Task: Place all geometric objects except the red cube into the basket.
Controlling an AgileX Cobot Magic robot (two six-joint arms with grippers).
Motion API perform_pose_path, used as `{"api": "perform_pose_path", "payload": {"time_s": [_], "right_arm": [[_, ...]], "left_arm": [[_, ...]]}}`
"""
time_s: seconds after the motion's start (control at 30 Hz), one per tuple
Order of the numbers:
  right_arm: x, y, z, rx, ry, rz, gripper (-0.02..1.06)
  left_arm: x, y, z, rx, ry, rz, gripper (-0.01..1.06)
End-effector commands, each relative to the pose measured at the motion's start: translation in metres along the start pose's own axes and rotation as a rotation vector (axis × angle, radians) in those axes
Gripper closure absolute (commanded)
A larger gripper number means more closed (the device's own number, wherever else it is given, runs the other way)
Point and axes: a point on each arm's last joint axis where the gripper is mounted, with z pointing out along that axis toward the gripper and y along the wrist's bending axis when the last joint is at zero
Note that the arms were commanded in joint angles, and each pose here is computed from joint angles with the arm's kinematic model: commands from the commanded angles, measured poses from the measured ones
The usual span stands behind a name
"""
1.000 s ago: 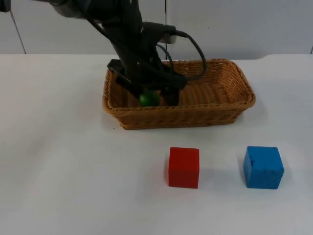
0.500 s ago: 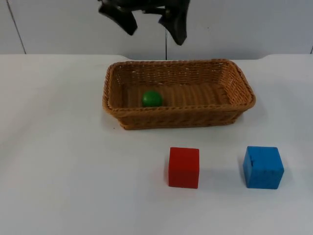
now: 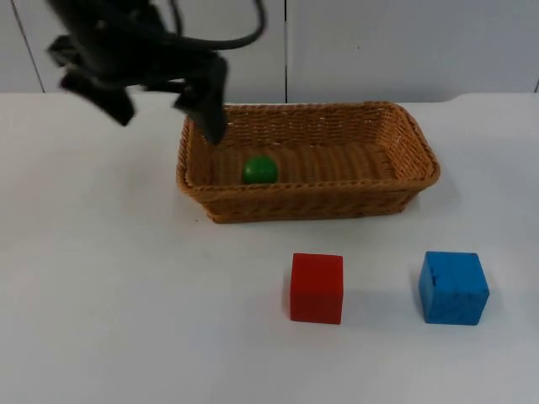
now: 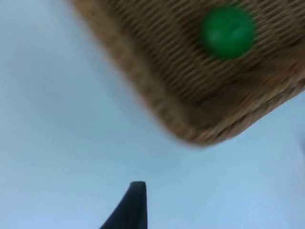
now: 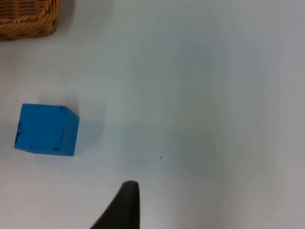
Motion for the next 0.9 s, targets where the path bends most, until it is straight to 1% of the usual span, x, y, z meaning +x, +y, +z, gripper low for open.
{"api": "perform_pose_path", "payload": {"time_s": [0.0, 0.1, 0.13, 0.27, 0.3, 0.33, 0.37, 0.43, 0.47, 0.6, 0.8, 0.87], "right_arm": [[-0.001, -0.002, -0.001, 0.010, 0.003, 0.003, -0.01], [-0.001, -0.002, -0.001, 0.010, 0.003, 0.003, -0.01], [-0.001, -0.002, -0.001, 0.010, 0.003, 0.003, -0.01], [-0.001, -0.002, -0.001, 0.010, 0.003, 0.003, -0.01], [-0.001, -0.002, -0.001, 0.010, 0.003, 0.003, -0.01], [-0.001, -0.002, -0.001, 0.010, 0.003, 0.003, -0.01], [0.000, -0.002, -0.001, 0.006, 0.005, 0.007, -0.01], [0.000, -0.002, -0.001, 0.006, 0.007, 0.007, -0.01], [0.000, -0.002, -0.001, 0.006, 0.007, 0.007, -0.01], [0.000, -0.001, -0.001, -0.001, 0.007, 0.011, -0.01], [0.002, -0.001, -0.001, -0.002, 0.027, 0.009, -0.01], [0.002, -0.001, -0.001, -0.002, 0.029, 0.006, -0.01]], "left_arm": [[0.017, 0.013, -0.013, -0.017, -0.027, -0.068, 0.00], [0.046, 0.032, -0.029, -0.039, -0.028, -0.149, 0.00], [0.046, 0.032, -0.029, -0.039, -0.028, -0.149, 0.00], [0.086, 0.045, -0.048, -0.075, -0.054, -0.236, 0.00], [0.086, 0.045, -0.048, -0.075, -0.054, -0.236, 0.00], [0.097, 0.046, -0.052, -0.083, -0.060, -0.253, 0.00], [0.110, 0.046, -0.059, -0.091, -0.069, -0.267, 0.00], [0.129, 0.042, -0.064, -0.093, -0.066, -0.300, 0.00], [0.129, 0.042, -0.064, -0.093, -0.066, -0.300, 0.00], [0.154, 0.030, -0.078, -0.086, -0.073, -0.301, 0.00], [0.174, 0.018, -0.098, -0.087, -0.116, -0.284, 0.00], [0.176, 0.017, -0.101, -0.092, -0.122, -0.276, 0.00]]}}
